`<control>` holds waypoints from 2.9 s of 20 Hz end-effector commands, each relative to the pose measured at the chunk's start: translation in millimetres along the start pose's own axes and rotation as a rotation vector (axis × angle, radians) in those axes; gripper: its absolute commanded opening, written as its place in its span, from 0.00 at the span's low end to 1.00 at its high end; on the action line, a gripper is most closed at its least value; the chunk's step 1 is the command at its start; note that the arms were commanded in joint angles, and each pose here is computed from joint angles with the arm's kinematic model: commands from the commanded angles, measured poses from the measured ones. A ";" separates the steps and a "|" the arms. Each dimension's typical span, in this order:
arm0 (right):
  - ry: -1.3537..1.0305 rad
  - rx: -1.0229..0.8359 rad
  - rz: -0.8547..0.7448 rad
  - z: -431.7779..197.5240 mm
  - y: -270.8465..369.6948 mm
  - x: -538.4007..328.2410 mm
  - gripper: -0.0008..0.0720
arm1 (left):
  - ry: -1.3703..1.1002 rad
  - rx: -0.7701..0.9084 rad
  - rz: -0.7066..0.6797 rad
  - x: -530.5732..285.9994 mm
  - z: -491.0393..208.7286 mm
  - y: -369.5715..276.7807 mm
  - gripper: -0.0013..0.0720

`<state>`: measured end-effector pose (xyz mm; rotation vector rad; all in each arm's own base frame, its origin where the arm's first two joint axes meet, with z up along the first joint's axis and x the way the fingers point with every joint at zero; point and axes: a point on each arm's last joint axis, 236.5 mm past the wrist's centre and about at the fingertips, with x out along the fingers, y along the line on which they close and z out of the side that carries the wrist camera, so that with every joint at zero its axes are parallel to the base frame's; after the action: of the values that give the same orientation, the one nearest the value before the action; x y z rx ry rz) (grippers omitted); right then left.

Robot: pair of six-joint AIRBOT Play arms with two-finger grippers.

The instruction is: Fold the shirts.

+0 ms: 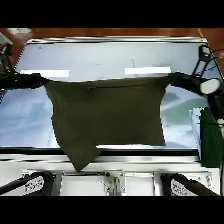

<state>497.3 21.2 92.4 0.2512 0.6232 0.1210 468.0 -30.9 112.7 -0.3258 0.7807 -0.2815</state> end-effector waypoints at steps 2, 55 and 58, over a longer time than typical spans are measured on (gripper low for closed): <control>-0.110 0.087 -0.065 -12.5 -10.5 76.0 0.09 | -0.098 -0.174 0.024 74.1 10.7 42.6 0.07; 0.719 0.293 -0.024 -171.0 -77.6 -67.2 0.78 | 0.665 -0.688 -0.090 -8.7 -335.0 31.8 0.91; 0.718 0.294 -0.024 -170.9 -77.6 -67.1 0.78 | 0.723 -0.664 -0.116 4.7 -347.0 12.6 0.79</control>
<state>344.4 -33.4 -24.9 0.4888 1.3647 0.0926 217.9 -67.4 -116.0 -0.9328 1.5568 -0.2282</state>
